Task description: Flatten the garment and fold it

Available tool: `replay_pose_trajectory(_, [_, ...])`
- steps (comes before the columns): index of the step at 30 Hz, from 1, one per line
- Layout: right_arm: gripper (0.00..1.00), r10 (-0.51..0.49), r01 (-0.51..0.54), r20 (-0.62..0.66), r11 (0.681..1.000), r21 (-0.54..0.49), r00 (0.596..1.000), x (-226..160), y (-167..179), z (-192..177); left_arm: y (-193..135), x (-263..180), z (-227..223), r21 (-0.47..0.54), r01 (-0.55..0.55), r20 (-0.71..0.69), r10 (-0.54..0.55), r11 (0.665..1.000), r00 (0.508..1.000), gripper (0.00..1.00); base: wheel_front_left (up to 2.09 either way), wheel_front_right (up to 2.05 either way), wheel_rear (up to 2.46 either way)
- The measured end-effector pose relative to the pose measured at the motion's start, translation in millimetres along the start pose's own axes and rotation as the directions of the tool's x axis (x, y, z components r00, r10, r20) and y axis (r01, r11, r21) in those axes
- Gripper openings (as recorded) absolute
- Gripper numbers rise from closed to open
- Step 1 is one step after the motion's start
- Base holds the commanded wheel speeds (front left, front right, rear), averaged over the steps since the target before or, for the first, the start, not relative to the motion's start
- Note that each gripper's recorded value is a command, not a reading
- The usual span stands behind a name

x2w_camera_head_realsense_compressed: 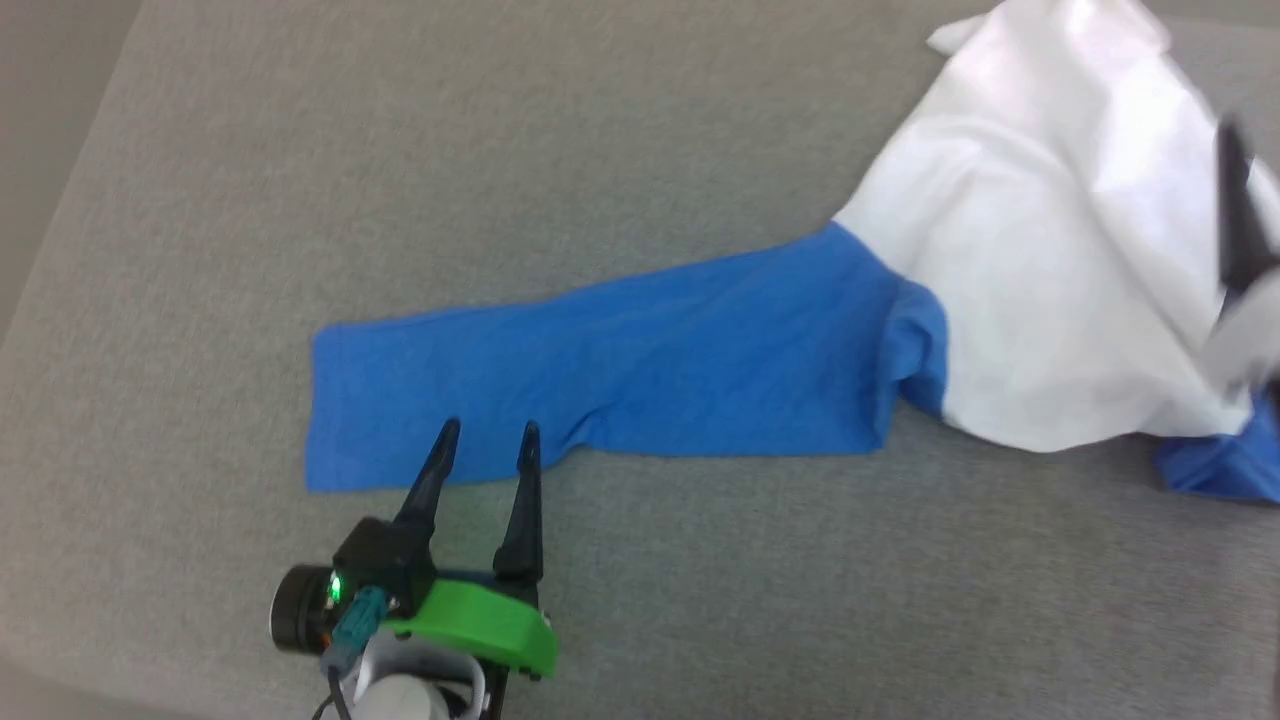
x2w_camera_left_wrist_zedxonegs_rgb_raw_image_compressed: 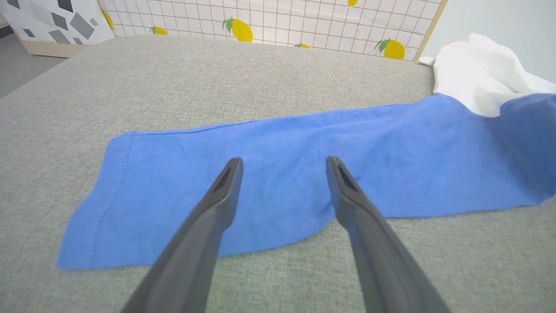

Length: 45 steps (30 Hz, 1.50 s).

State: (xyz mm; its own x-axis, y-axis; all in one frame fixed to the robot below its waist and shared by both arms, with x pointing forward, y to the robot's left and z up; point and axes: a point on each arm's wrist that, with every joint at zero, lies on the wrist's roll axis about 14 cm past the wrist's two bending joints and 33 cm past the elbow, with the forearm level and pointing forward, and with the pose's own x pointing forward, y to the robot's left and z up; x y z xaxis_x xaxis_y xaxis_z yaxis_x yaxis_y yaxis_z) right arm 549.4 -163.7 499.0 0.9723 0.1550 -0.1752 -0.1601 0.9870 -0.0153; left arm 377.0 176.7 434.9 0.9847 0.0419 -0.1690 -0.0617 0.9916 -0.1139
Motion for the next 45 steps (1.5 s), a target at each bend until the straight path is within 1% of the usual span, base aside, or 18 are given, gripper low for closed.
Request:
replay_pose_trajectory(3, [1.00, -0.043, 0.045, -0.026, 0.998, 0.051, 0.999, -50.5, -2.9, -17.2, -6.3, -6.9, 6.1, -0.007, 0.017, 0.014, -0.017, 1.000, 1.000, 1.00, 0.00, 0.00, 0.00])
replay_pose_trajectory(6, [1.00, -0.100, 0.102, -0.058, 0.994, 0.030, 0.993, -98.1, -11.7, -33.6, -12.7, -11.8, 9.1, -0.002, 0.046, 0.017, -0.046, 0.999, 0.999, 1.00, 0.00, 0.00, 0.00])
replay_pose_trajectory(9, [1.00, -0.142, 0.143, -0.081, 0.990, 0.006, 0.987, -134.8, -18.3, -46.6, -21.1, -13.7, 15.4, -0.005, 0.076, 0.034, -0.076, 0.997, 0.997, 1.00, 0.00, 0.00, 0.00])
replay_pose_trajectory(10, [1.00, -0.159, 0.161, -0.091, 0.987, 0.020, 0.983, -145.1, -22.4, -51.4, -23.7, -14.2, 17.6, -0.008, 0.083, 0.041, -0.083, 0.997, 0.996, 1.00, 0.00, 0.00, 0.00])
replay_pose_trajectory(15, [1.00, -0.210, 0.220, -0.102, 0.970, 0.103, 0.972, -175.4, -38.2, -65.2, -38.2, -15.0, 24.3, 0.003, 0.139, 0.047, -0.139, 0.990, 0.989, 1.00, 0.00, 0.00, 0.00])
replay_pose_trajectory(18, [1.00, -0.226, 0.235, -0.084, 0.964, 0.121, 0.971, -182.9, -42.2, -62.8, -46.5, -11.9, 29.2, 0.049, 0.185, 0.042, -0.187, 0.982, 0.981, 1.00, 0.00, 0.00, 0.00])
replay_pose_trajectory(21, [1.00, -0.236, 0.243, -0.066, 0.962, 0.123, 0.969, -186.9, -44.4, -58.8, -58.2, -0.9, 34.7, 0.118, 0.251, 0.012, -0.254, 0.961, 0.967, 1.00, 0.00, 0.00, 0.00])
replay_pose_trajectory(23, [1.00, -0.240, 0.245, -0.052, 0.962, 0.119, 0.969, -186.1, -45.3, -55.5, -66.4, 8.7, 30.9, 0.163, 0.307, -0.054, -0.302, 0.938, 0.952, 1.00, 0.00, 0.00, 0.00])
replay_pose_trajectory(25, [1.00, -0.237, 0.241, -0.046, 0.963, 0.118, 0.970, -182.4, -44.8, -53.7, -71.8, 16.6, 21.9, 0.184, 0.349, -0.131, -0.328, 0.919, 0.935, 1.00, 0.00, 0.00, 0.00])
replay_pose_trajectory(29, [1.00, -0.229, 0.234, -0.053, 0.965, 0.119, 0.972, -176.1, -42.6, -56.3, -80.6, 24.5, -10.7, 0.225, 0.461, -0.334, -0.376, 0.859, 0.864, 1.00, 0.00, 0.00, 0.00])
replay_pose_trajectory(31, [1.00, -0.228, 0.235, -0.065, 0.965, 0.119, 0.971, -175.1, -42.3, -60.2, -79.7, 24.6, -30.6, 0.238, 0.506, -0.439, -0.373, 0.829, 0.817, 1.00, 0.00, 0.00, 0.00])
replay_pose_trajectory(33, [1.00, -0.230, 0.238, -0.077, 0.964, 0.118, 0.970, -174.1, -42.9, -63.8, -75.6, 20.8, -53.5, 0.244, 0.551, -0.549, -0.354, 0.798, 0.757, 1.00, 0.00, 0.00, 0.00])
replay_pose_trajectory(36, [1.00, -0.235, 0.244, -0.089, 0.963, 0.117, 0.968, -172.5, -44.7, -67.7, -77.3, 24.4, -64.1, 0.242, 0.586, -0.608, -0.349, 0.774, 0.712, 1.00, 0.00, 0.00, 0.00])
replay_pose_trajectory(39, [1.00, -0.241, 0.251, -0.095, 0.961, 0.115, 0.966, -169.5, -47.2, -69.9, -80.3, 31.9, -68.7, 0.255, 0.615, -0.633, -0.352, 0.746, 0.689, 1.00, 0.00, 0.00, 0.00])
replay_pose_trajectory(40, [1.00, -0.242, 0.253, -0.100, 0.961, 0.114, 0.965, -168.9, -47.7, -71.6, -82.4, 34.4, -69.3, 0.265, 0.627, -0.634, -0.357, 0.733, 0.686, 0.40, 0.00, 0.00, 0.00])
replay_pose_trajectory(41, [1.00, -0.243, 0.255, -0.104, 0.960, 0.114, 0.964, -168.7, -48.2, -73.2, -83.8, 36.3, -70.0, 0.271, 0.635, -0.635, -0.362, 0.723, 0.683, 0.00, 0.00, 0.00, 0.00])
replay_pose_trajectory(43, [1.00, -0.245, 0.257, -0.112, 0.960, 0.113, 0.963, -167.7, -48.8, -75.8, -87.9, 39.3, -71.4, 0.266, 0.647, -0.633, -0.376, 0.715, 0.676, 0.00, 0.00, 0.00, 0.00])
replay_pose_trajectory(45, [1.00, -0.244, 0.257, -0.114, 0.960, 0.114, 0.963, -166.7, -48.7, -76.5, -93.7, 40.2, -68.9, 0.230, 0.644, -0.613, -0.405, 0.730, 0.678, 0.00, 0.00, 0.00, 0.00])
